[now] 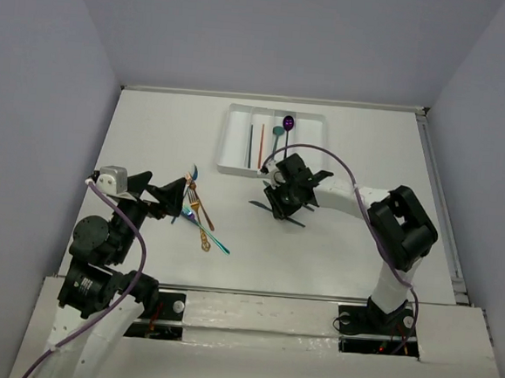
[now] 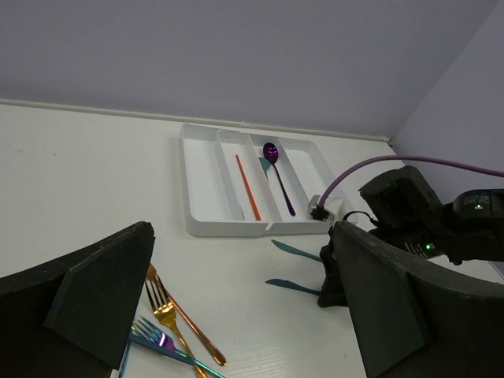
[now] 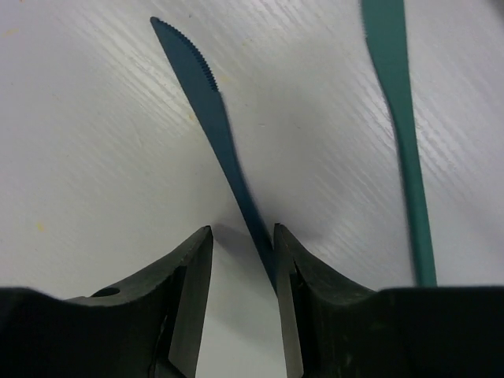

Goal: Sort the eating utensils into containers

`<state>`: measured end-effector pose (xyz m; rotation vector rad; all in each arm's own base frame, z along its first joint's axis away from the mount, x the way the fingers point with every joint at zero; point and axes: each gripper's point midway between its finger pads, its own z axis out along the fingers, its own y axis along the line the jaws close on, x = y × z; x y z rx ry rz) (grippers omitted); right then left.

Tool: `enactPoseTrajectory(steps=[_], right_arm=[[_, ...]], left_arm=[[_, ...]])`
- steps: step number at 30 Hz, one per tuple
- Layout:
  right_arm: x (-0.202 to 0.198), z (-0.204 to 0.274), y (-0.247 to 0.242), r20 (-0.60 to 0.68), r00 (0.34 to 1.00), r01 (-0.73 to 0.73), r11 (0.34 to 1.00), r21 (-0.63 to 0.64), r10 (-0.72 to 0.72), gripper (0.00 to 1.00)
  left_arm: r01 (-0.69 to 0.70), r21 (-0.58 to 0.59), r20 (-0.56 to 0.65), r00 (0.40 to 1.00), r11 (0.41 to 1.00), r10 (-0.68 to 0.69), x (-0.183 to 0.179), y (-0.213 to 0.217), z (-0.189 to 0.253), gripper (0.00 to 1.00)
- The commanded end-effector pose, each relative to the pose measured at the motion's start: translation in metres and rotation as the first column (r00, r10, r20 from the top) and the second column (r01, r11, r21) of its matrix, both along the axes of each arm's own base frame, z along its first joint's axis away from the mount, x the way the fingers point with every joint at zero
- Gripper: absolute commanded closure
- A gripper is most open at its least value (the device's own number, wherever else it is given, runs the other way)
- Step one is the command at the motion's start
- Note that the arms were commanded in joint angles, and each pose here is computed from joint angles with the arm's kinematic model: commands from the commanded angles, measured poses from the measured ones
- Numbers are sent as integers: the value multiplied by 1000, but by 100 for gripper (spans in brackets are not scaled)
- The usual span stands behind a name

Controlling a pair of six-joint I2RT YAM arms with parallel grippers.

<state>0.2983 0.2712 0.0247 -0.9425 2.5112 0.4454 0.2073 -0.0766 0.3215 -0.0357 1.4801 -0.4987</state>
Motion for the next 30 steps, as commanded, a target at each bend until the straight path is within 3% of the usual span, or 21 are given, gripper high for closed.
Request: enactPoseTrajectory(steps=[1, 6, 10, 14, 22, 24, 30], right_arm=[[-20, -9, 10, -17, 1000, -16, 1000, -24, 16, 55], [-28, -6, 13, -51, 998, 28, 999, -39, -30, 67], [-33, -10, 9, -41, 997, 69, 995, -75, -72, 59], [-37, -19, 2, -41, 992, 118, 987, -108, -123, 64], [-47, -31, 8, -22, 991, 130, 980, -151, -135, 93], [-46, -25, 17, -15, 991, 130, 984, -123, -132, 100], [-21, 46, 66, 52, 989, 129, 984, 124, -136, 100]], left_arm=[[0, -21, 60, 998, 1000, 1, -1, 1, 19, 1], [0, -23, 65, 998, 1000, 1, -2, 1, 20, 1], [0, -23, 65, 998, 1000, 1, -3, 1, 20, 1], [0, -22, 67, 998, 1000, 1, -3, 2, 20, 1], [0, -22, 68, 998, 1000, 1, -4, 2, 21, 1], [0, -24, 69, 998, 1000, 1, -4, 2, 21, 1], [0, -24, 72, 997, 1000, 2, -5, 2, 22, 1]])
